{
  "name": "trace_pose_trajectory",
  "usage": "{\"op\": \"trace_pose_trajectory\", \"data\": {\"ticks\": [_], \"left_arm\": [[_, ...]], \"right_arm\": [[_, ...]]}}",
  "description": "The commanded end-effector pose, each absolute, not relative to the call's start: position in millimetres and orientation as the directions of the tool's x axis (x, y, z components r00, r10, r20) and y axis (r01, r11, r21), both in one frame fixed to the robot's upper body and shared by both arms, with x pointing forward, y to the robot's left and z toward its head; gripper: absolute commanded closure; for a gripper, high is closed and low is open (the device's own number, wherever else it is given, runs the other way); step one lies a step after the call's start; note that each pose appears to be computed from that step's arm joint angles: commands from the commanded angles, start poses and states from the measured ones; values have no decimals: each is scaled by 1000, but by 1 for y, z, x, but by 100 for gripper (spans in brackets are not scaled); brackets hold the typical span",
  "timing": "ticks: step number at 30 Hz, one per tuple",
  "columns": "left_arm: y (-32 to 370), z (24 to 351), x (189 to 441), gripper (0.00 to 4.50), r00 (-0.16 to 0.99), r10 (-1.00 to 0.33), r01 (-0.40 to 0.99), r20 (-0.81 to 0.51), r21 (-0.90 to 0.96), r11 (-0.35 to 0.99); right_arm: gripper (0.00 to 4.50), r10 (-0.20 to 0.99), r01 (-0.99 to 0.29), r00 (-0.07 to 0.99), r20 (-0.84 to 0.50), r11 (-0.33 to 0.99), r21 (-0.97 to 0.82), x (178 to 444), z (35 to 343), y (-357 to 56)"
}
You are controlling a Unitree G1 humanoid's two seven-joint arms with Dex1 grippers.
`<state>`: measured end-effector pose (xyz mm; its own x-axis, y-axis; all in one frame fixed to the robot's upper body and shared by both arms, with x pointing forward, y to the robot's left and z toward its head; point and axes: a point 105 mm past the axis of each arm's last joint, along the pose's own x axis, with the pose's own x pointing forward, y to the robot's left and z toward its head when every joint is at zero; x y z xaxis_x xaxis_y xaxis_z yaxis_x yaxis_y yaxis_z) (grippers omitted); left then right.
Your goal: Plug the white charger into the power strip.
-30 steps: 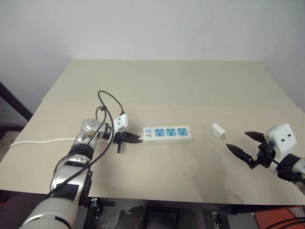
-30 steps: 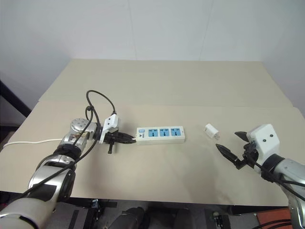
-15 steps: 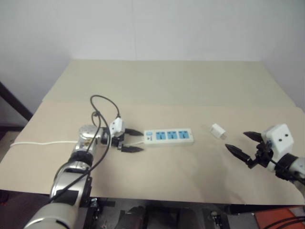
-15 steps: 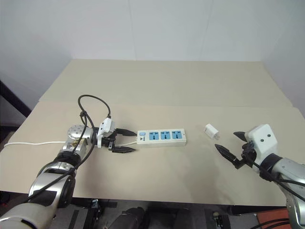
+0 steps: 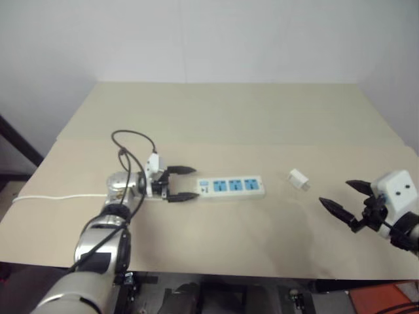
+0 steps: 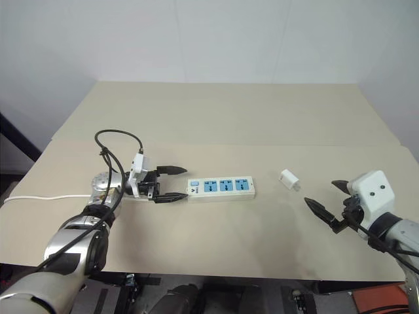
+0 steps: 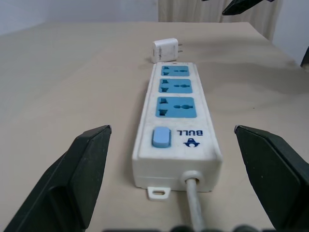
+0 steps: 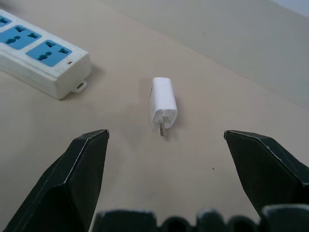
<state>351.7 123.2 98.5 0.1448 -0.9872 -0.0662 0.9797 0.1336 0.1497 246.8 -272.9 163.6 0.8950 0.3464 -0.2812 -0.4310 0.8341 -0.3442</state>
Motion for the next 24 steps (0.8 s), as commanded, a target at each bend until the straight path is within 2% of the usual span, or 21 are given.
{"op": "trace_pose_trajectory", "data": {"ticks": [1,7,24], "left_arm": [[113,109,355,2,125,-992,975,-32,191,117],[105,108,358,2,146,-989,973,-9,183,142],[88,81,361,2,182,-972,978,-147,129,164]], "right_arm": [[0,338,-410,909,-244,827,-385,242,183,-275],[0,328,-405,911,-252,830,-384,235,185,-274],[0,307,-390,915,-261,839,-381,228,188,-272]]}}
